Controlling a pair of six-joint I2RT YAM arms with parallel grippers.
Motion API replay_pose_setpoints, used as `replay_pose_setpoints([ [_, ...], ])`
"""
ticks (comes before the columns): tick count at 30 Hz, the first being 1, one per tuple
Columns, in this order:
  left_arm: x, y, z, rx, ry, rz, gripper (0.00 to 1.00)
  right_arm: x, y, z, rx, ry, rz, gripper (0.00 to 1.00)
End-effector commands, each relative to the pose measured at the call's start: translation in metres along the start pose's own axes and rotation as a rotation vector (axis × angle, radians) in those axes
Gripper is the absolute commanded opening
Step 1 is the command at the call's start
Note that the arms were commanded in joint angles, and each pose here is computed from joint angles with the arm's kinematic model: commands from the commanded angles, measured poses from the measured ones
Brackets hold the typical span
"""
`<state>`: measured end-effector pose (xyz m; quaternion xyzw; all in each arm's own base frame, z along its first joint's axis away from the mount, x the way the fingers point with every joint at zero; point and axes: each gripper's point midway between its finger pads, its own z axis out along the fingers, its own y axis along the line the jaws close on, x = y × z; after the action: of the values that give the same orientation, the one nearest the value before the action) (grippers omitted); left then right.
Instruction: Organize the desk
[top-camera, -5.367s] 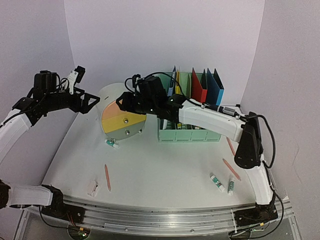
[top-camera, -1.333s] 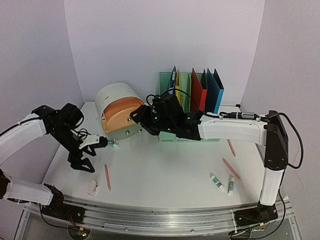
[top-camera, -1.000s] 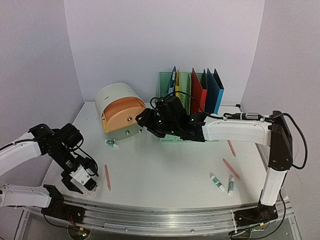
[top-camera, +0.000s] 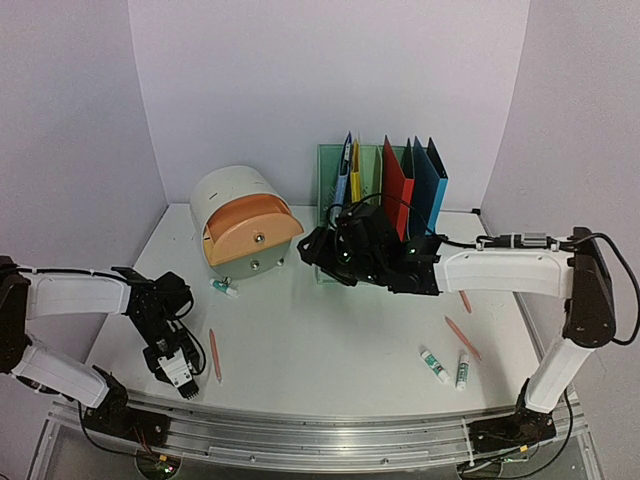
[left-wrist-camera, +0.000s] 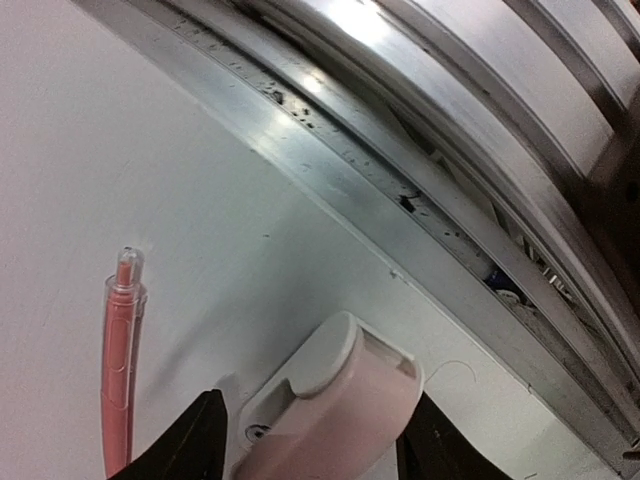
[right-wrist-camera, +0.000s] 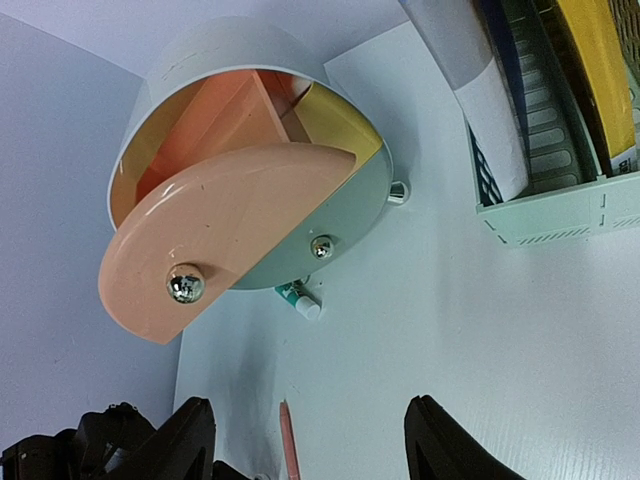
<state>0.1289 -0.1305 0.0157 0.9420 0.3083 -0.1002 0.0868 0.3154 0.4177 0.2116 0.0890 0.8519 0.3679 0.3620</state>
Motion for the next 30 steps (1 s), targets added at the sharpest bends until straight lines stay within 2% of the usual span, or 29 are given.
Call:
replay_pose_setpoints([
  [1, -0.004, 0.0, 0.002, -0.027, -0.012, 0.63, 0.5, -0.016, 0.011, -0.016, -0.031, -0.049, 0.013, 0.66],
  [14, -0.016, 0.001, -0.019, -0.071, -0.024, 0.449, 0.03, -0.017, 0.017, -0.011, -0.038, -0.049, 0.006, 0.67],
  [18, -0.026, 0.009, -0.039, -0.125, -0.042, 0.319, 0.0, -0.019, 0.019, -0.013, -0.041, -0.056, 0.005, 0.67],
  [21, -0.043, 0.036, -0.077, -0.228, -0.115, 0.123, 0.0, -0.023, 0.02, -0.015, -0.042, -0.068, 0.006, 0.67],
  [25, -0.066, 0.089, -0.149, -0.335, -0.27, -0.227, 0.0, -0.027, 0.019, -0.017, -0.037, -0.083, 0.008, 0.67],
  [30, -0.057, 0.181, -0.239, -0.519, -0.408, -0.699, 0.0, -0.03, 0.018, -0.017, -0.029, -0.097, 0.013, 0.67],
])
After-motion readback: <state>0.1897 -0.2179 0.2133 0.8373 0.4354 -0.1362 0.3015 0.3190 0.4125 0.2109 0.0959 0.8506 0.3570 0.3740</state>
